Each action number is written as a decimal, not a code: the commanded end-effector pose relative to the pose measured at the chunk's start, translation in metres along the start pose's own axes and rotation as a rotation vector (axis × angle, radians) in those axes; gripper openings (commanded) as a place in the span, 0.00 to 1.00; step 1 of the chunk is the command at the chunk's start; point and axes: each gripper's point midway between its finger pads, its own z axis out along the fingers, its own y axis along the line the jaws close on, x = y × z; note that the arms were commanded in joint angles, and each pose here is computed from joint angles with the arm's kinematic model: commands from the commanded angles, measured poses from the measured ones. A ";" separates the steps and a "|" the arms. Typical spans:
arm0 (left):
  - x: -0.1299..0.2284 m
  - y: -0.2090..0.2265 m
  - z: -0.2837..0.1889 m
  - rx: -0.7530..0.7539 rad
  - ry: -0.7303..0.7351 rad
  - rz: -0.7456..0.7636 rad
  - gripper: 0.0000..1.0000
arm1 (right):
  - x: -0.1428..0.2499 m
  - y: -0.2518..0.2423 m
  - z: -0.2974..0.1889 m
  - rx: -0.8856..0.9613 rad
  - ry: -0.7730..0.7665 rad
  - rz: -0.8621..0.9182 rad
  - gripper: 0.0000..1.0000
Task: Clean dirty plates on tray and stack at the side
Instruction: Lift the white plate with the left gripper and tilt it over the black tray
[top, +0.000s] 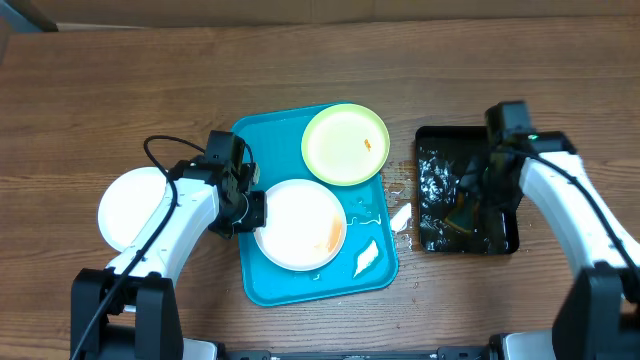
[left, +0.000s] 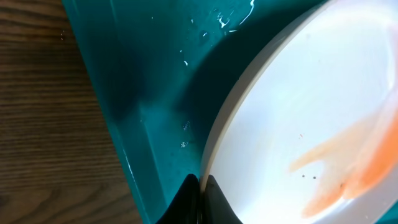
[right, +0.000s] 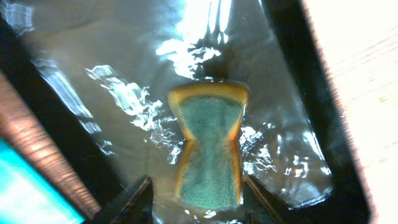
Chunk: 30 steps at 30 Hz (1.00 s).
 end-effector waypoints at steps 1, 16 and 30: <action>-0.012 -0.010 -0.011 0.034 -0.020 0.037 0.04 | -0.026 0.017 -0.066 -0.114 -0.160 -0.035 0.57; -0.057 -0.122 -0.100 0.128 -0.224 0.271 0.04 | -0.014 0.009 -0.105 -0.136 -0.207 -0.035 0.74; -0.123 -0.248 -0.111 0.195 -0.655 0.350 0.04 | -0.014 -0.021 -0.103 -0.089 -0.167 0.051 0.74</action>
